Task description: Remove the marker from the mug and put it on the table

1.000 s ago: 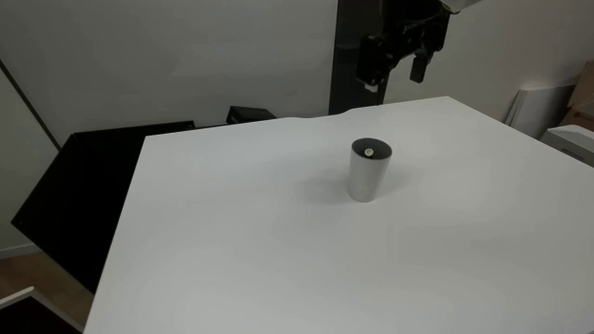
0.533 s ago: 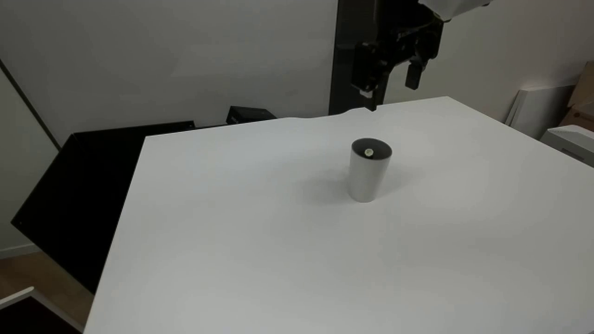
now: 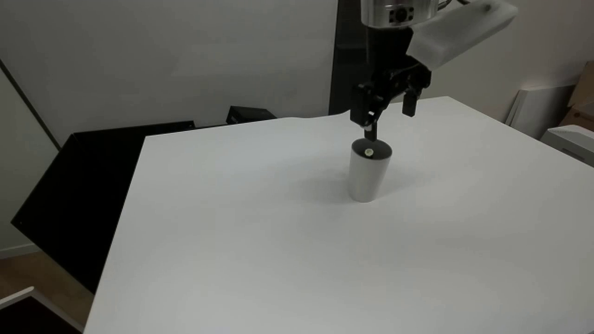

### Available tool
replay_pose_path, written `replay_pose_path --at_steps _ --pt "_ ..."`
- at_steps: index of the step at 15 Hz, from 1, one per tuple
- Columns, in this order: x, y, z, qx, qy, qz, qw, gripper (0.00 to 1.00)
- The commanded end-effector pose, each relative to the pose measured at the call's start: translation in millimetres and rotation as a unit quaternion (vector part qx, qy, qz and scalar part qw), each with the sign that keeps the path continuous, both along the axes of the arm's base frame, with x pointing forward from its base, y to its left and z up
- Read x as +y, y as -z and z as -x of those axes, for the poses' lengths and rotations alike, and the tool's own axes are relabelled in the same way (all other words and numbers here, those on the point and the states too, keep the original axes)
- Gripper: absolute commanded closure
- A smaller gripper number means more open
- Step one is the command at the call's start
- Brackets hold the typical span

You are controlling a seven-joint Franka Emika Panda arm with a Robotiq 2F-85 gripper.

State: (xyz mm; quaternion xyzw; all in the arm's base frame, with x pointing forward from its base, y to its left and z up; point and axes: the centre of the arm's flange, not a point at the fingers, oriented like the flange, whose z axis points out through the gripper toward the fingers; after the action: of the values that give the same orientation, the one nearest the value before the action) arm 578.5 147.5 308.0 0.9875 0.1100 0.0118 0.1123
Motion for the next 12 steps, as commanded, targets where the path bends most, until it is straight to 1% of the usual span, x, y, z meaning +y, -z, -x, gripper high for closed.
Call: replay_pose_path --at_steps 1,3,5,7,12 --pt "10.8 21.4 -6.8 0.005 -0.004 0.038 0.9993 0.00" --pt "15.3 30.7 -4.8 0.007 -0.013 0.057 0.9983 0.00" --pt "18.6 36.3 -2.3 0.000 -0.025 0.067 0.9974 0.00" --pt "20.1 40.8 -2.0 -0.014 -0.030 0.071 0.9969 0.00" --pt "24.1 48.9 -2.2 -0.038 -0.034 0.062 0.9967 0.00"
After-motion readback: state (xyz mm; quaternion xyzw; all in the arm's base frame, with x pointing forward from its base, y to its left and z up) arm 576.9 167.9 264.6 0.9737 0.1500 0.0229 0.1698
